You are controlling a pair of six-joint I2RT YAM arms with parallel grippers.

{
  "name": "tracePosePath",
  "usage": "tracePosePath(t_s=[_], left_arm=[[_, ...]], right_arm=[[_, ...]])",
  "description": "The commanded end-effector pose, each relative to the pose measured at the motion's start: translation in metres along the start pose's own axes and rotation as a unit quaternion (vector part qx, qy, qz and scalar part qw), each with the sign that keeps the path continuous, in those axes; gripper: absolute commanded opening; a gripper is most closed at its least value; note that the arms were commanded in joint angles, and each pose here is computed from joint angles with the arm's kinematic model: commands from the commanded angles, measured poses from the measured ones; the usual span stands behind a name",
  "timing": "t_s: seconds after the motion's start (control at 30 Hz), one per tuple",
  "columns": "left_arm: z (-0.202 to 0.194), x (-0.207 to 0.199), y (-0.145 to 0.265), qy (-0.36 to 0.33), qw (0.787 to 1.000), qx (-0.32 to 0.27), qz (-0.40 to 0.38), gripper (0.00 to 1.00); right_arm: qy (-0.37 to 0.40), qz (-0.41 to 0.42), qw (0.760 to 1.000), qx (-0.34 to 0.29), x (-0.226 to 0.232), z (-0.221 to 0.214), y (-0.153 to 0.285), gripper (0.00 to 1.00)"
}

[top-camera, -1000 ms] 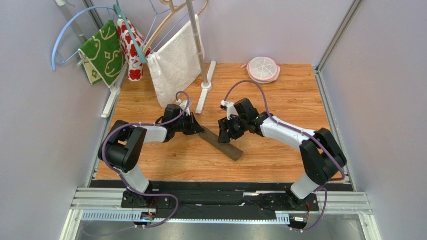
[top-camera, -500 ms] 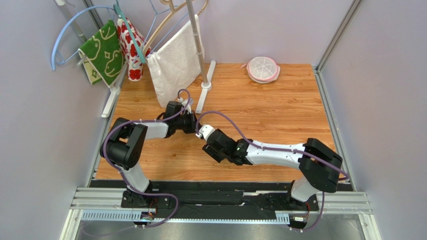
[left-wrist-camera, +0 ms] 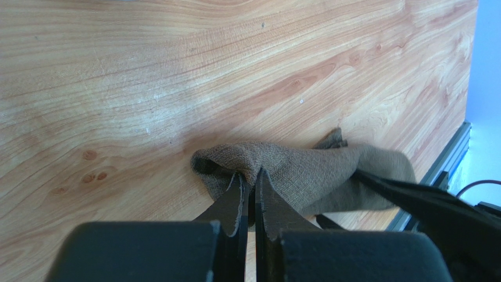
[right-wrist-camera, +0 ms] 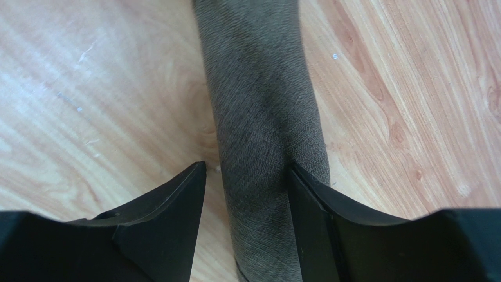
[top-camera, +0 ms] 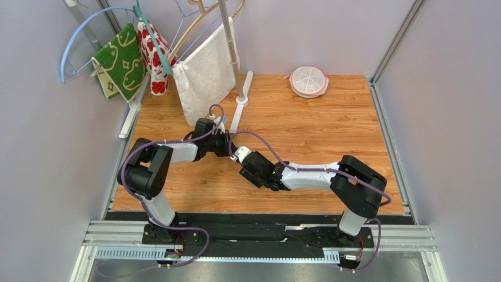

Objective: Fold the napkin, place the utensils inside, and roll it up
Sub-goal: Roll the napkin with the utensil

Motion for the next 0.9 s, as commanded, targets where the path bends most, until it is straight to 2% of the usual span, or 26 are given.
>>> tracePosePath(t_s=[0.0,0.03,0.07,0.17,0.27,0.37,0.57,0.7,0.87], left_arm=[[0.002,-0.003,0.002,-0.018,1.0,0.007,-0.01,0.06],[0.005,-0.005,0.004,-0.019,1.0,0.002,-0.013,0.12],[0.006,-0.007,0.005,-0.021,1.0,-0.001,-0.013,0.3],[0.016,-0.013,0.014,-0.027,0.999,-0.023,-0.006,0.56],[0.028,-0.019,0.028,-0.036,0.998,-0.053,0.02,0.66],[0.036,-0.023,0.043,-0.05,0.994,-0.087,0.046,0.68],[0.03,-0.021,0.06,-0.068,0.988,-0.122,0.069,0.71],[0.021,-0.019,0.055,-0.064,0.991,-0.106,0.056,0.71],[0.018,-0.019,0.044,-0.053,0.993,-0.103,0.025,0.71]], right_arm=[[-0.056,0.041,0.998,0.012,-0.009,-0.009,-0.012,0.58],[-0.071,0.045,0.996,0.015,-0.015,-0.01,-0.013,0.58],[-0.077,0.056,0.995,0.016,-0.016,-0.01,-0.013,0.57],[-0.117,0.094,0.988,0.03,-0.02,-0.013,-0.015,0.52],[-0.129,0.113,0.984,0.048,-0.023,-0.017,-0.015,0.35],[-0.139,0.145,0.978,0.06,-0.02,-0.014,-0.012,0.26],[-0.186,0.204,0.959,0.069,-0.02,-0.002,0.0,0.22],[-0.235,0.258,0.935,0.06,-0.025,0.004,0.002,0.21],[-0.267,0.277,0.921,0.062,-0.034,-0.001,-0.002,0.2]])
Point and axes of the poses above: each gripper's point midway between its finger pads, its own y axis back along the fingers, its own x axis along the line the jaws close on, z = x × y, the point moved 6 cm from there along y, back along the fingers, and after that the axes turned 4 degrees about -y, right-handed, at the moved point
